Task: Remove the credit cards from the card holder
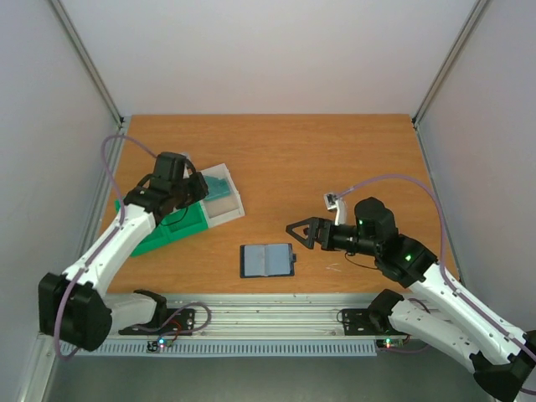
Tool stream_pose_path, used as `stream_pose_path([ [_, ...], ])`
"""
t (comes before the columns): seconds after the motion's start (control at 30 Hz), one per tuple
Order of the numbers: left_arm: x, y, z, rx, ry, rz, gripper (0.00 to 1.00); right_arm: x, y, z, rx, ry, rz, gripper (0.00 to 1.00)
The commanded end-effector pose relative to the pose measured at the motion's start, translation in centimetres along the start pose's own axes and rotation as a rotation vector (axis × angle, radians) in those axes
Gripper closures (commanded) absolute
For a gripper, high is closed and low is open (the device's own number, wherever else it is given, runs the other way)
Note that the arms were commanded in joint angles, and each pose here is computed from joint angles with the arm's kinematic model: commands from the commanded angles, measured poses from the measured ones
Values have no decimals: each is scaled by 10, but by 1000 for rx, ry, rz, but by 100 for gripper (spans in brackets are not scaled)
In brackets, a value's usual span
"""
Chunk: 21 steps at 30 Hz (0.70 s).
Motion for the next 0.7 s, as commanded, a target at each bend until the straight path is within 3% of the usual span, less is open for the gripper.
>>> stream_pose_path([
  [0.0, 1, -16, 26, -60, -24, 52, 99, 6, 8, 0, -1, 58, 6, 1],
  [0.67, 9, -88, 48, -31, -5, 146, 100, 4, 14, -7, 29, 79, -9, 1],
])
Point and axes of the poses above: each gripper's point midway between its finger pads, its own y axis back along the fingers, its own x axis along the line the jaws close on, z = x × y, the point moved 3 cm from there along y, back along the fingers, and after that the axes turned 7 degrees about y, right-handed, at the moved point
